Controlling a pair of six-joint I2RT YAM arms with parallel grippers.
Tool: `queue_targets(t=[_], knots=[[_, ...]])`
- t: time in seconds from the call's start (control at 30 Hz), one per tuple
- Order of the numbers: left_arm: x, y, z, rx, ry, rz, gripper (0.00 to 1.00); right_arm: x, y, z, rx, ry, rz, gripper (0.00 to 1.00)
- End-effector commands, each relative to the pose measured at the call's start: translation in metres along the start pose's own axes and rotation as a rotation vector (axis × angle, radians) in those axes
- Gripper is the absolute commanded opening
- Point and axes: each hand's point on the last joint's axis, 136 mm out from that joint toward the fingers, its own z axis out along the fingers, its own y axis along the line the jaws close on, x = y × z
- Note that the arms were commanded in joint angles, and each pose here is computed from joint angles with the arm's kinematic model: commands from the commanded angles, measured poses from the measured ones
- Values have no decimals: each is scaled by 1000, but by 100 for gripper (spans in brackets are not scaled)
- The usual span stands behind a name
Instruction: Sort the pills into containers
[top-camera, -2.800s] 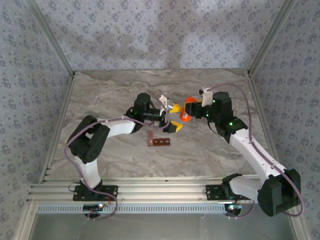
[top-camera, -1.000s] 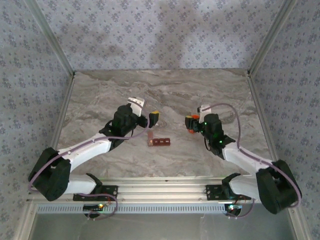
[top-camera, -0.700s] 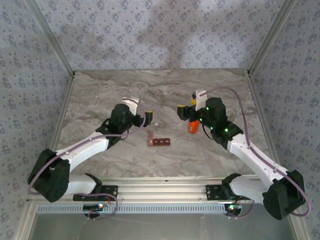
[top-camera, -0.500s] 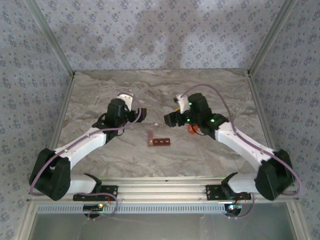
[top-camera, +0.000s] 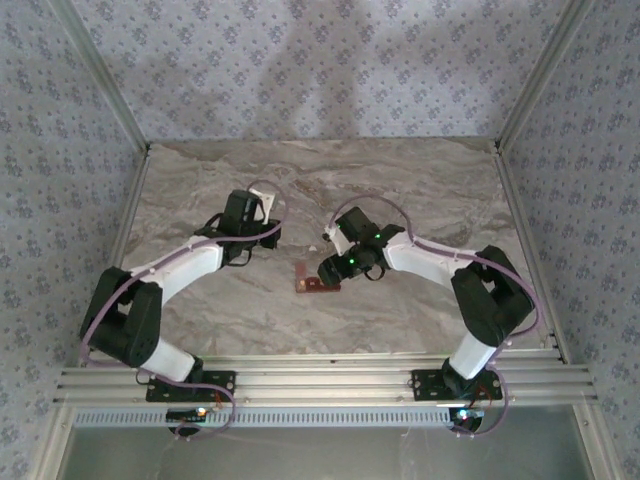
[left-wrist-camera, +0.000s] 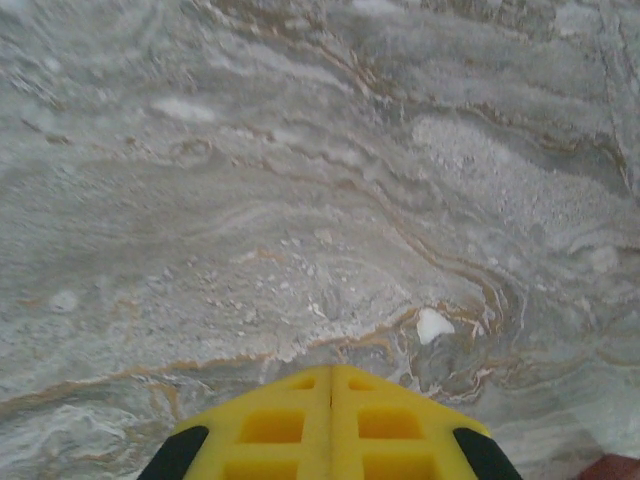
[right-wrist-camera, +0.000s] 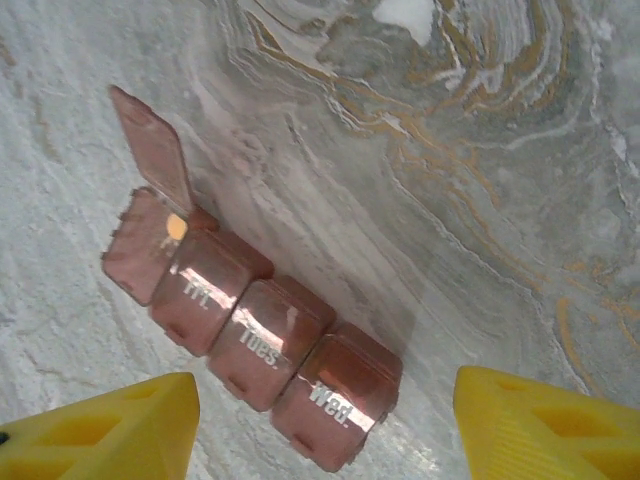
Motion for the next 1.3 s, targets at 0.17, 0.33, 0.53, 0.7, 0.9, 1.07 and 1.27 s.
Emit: queue_targets(t=[0.17, 0.33, 0.53, 0.7, 0.9, 1.07, 1.27], knots=[[9, -26, 14, 85, 59, 32, 0, 3, -11, 8, 49, 36, -14, 68], [16, -38, 21, 97, 91, 75, 0, 1, -10, 15, 39, 41, -12, 67], [24, -40, 29, 98, 118, 78, 0, 1, -10, 21, 36, 47, -14, 65], [32, -39, 36, 94, 142, 75, 0, 5, -12, 27, 38, 64, -14, 64], [43, -41, 43, 105, 178, 76, 0, 10, -13, 31, 35, 76, -12, 62], [53, -45, 47, 117, 205, 83, 0, 14, -14, 32, 39, 80, -9, 62], [61, -48, 48, 130, 228, 86, 0, 17, -16, 34, 43, 85, -2, 61]])
